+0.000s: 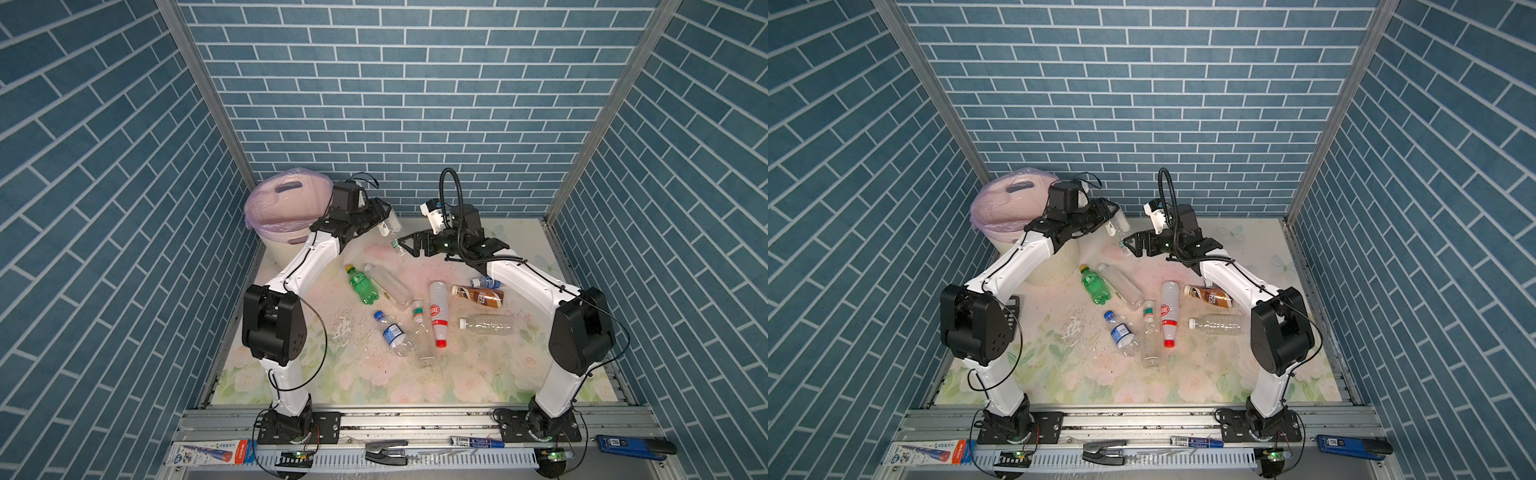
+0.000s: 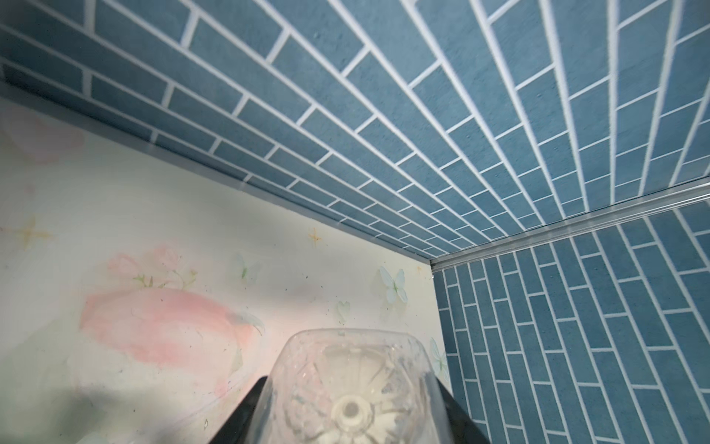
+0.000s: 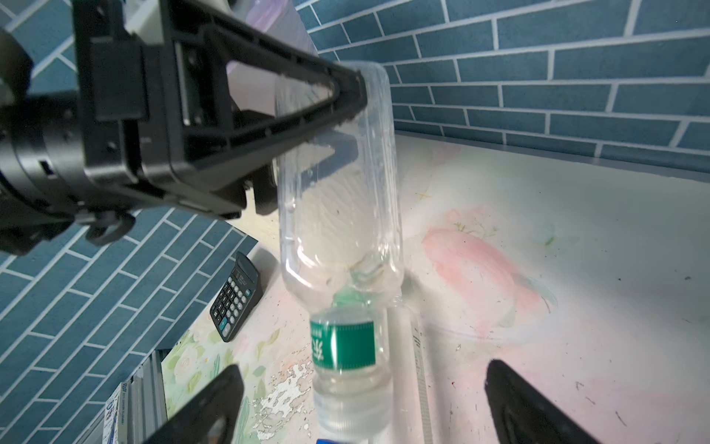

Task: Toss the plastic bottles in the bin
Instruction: 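Carry the bottle with left gripper over the bin while right gripper releases, then open the left gripper to drop the clear bottle into the bin, then bring left arm back while right gripper lowers to the frosted white-capped bottle, then grasp the frosted white-capped bottle with the right gripper, then lift the frosted bottle with right gripper while left gripper approaches its cap, then grasp the white cap with left gripper while right gripper holds the bottle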

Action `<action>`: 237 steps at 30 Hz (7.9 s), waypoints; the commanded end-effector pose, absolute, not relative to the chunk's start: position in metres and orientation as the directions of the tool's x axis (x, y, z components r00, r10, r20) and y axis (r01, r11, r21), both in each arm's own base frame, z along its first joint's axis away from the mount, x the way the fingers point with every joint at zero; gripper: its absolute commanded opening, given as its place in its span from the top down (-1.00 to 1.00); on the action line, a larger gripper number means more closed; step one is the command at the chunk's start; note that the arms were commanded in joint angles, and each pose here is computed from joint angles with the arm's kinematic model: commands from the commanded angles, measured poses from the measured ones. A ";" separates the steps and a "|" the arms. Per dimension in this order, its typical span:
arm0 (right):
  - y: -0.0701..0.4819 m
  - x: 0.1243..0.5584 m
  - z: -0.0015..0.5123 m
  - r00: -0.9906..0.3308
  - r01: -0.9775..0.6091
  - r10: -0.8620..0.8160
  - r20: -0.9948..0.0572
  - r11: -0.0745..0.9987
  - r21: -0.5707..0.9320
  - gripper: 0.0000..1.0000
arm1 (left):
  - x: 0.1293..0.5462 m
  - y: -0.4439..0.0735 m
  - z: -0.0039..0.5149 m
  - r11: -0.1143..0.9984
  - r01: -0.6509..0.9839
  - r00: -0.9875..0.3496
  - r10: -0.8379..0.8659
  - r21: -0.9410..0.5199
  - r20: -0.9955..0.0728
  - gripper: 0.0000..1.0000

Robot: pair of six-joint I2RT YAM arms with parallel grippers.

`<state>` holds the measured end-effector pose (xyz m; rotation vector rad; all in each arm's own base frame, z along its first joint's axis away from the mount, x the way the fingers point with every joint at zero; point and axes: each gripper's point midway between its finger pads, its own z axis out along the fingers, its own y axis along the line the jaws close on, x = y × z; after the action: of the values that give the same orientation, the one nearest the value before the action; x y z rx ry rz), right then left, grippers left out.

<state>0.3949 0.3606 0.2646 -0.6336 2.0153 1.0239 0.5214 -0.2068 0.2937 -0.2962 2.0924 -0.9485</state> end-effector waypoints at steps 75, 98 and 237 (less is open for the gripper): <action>0.373 0.342 0.224 -0.485 -0.758 -0.241 -0.841 0.595 0.267 -0.99 | 0.420 -0.177 0.345 0.778 0.259 -0.498 -0.401 -0.573 -0.769 -0.99; 0.381 0.326 0.082 -0.660 -0.698 -0.407 -0.632 0.643 0.316 -0.86 | 0.414 -0.166 0.254 0.785 0.065 -0.605 -0.460 -0.616 -0.650 -0.99; 0.366 0.357 0.262 -0.555 -0.736 -0.127 -0.822 0.534 0.415 -0.51 | 0.468 -0.233 0.269 0.710 0.150 -0.691 -0.423 -0.688 -0.586 0.10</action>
<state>0.3602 0.3677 0.2224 -0.6720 2.1158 1.0113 0.4703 -0.2403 0.2382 -0.2671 2.1893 -1.0040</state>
